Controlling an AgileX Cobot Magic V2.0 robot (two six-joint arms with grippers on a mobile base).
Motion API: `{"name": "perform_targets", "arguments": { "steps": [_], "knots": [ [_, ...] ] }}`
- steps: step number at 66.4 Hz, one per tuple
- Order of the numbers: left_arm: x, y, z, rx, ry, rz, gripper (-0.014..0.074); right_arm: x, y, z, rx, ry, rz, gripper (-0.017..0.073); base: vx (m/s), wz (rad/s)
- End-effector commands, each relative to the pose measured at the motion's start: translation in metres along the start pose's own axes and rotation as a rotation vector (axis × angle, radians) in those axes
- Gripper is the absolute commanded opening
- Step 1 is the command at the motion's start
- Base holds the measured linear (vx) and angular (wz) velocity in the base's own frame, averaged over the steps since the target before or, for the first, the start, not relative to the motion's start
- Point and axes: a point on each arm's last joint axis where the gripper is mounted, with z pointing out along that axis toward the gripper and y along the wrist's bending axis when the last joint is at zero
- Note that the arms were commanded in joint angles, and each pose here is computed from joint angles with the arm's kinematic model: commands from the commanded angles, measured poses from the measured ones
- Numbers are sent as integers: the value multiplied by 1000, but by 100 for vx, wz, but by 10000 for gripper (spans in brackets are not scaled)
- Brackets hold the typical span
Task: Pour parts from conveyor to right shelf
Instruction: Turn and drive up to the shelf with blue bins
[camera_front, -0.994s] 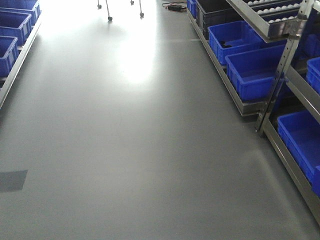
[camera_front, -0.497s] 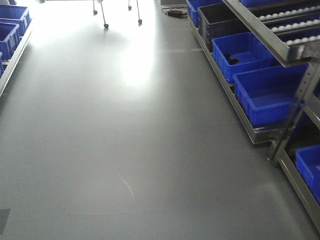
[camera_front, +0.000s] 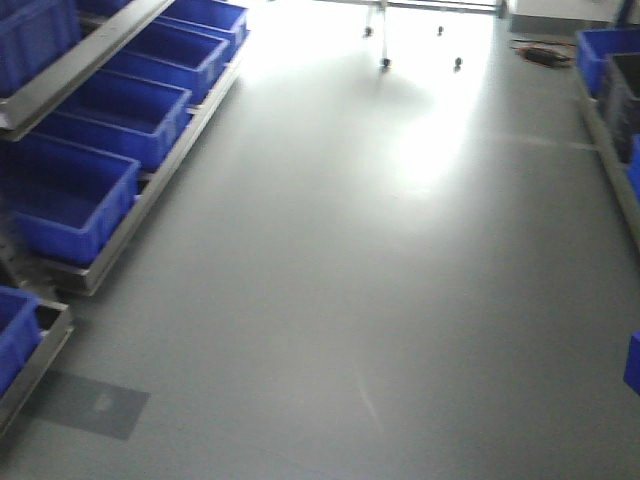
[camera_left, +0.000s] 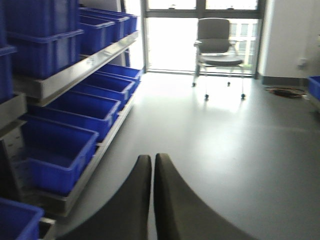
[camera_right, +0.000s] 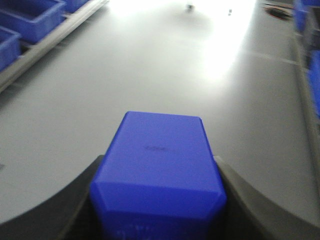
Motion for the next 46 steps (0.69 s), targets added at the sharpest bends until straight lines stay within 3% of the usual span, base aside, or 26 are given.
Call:
{"name": "perform_targets", "arguments": {
  "steps": [1, 46],
  "knots": [
    [-13, 0, 0, 0, -81, -17, -6, -14, -3, -3, 22, -90, -3, -4, 26, 104],
    [-13, 0, 0, 0, -81, -17, -6, -14, -3, -3, 23, -90, -4, -4, 26, 100]
  ]
}}
